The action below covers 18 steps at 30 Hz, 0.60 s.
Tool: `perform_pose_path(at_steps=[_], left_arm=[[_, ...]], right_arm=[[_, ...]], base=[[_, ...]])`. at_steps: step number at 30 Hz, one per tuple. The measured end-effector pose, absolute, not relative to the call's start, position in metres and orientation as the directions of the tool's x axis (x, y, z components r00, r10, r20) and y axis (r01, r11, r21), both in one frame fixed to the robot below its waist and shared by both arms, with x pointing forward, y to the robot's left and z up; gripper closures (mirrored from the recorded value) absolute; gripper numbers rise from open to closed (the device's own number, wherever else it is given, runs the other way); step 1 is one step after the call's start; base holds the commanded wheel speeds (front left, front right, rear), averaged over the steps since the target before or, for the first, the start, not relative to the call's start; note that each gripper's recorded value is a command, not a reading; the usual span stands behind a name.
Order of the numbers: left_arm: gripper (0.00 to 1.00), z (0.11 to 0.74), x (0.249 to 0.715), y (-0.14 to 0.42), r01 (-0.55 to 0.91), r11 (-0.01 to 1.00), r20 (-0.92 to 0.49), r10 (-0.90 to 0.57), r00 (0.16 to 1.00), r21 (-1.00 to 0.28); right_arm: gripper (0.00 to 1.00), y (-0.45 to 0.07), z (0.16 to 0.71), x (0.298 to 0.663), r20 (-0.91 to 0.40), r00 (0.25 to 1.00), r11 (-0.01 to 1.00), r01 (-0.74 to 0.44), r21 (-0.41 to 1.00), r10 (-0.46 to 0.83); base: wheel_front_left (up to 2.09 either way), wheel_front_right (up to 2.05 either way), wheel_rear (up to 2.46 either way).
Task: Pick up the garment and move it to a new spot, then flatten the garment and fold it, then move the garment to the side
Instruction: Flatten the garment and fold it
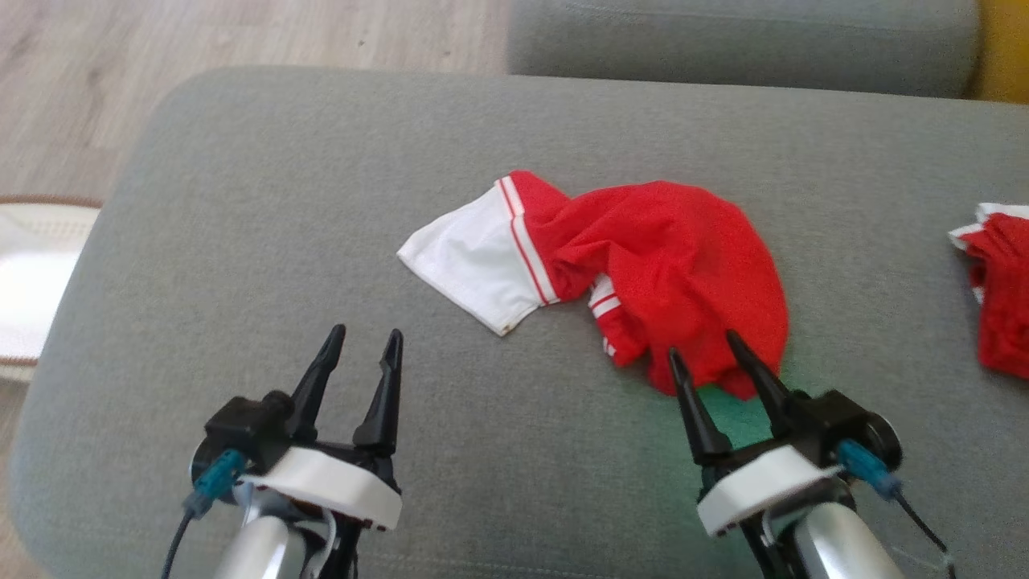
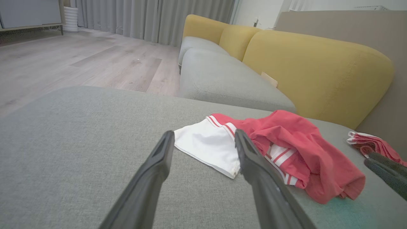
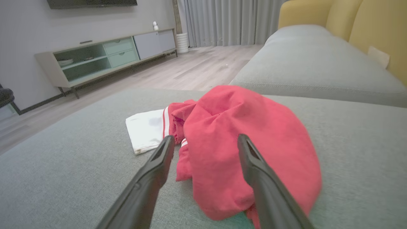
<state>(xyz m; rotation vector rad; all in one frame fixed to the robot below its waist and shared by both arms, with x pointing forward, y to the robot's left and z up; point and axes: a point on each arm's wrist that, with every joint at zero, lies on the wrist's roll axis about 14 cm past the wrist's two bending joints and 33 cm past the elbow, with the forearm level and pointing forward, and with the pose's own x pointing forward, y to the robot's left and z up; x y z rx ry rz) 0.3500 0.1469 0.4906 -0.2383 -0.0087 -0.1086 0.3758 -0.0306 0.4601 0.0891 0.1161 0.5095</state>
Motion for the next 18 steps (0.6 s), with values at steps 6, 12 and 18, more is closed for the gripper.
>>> perform_pose_path(at_steps=[6,12,18], left_arm=[[0.00,0.482,0.350,0.154,0.077,0.966,-0.005,-0.081,0.997,-0.248],[0.00,0.473,0.348,0.166,0.036,0.968,-0.035,-0.046,0.998,-0.247],[0.00,0.472,0.356,0.166,0.041,0.967,-0.035,-0.051,0.998,-0.251]], right_arm=[[0.00,-0.008,0.431,0.390,-0.189,0.817,0.838,-0.534,0.111,0.545],[0.00,-0.004,0.410,0.400,-0.245,0.800,0.835,-0.538,0.114,0.548],[0.13,-0.014,0.398,0.413,-0.272,0.813,0.857,-0.498,0.134,0.515]], base=[[0.00,0.00,0.00],[0.00,0.00,0.00],[0.00,0.00,0.00]])
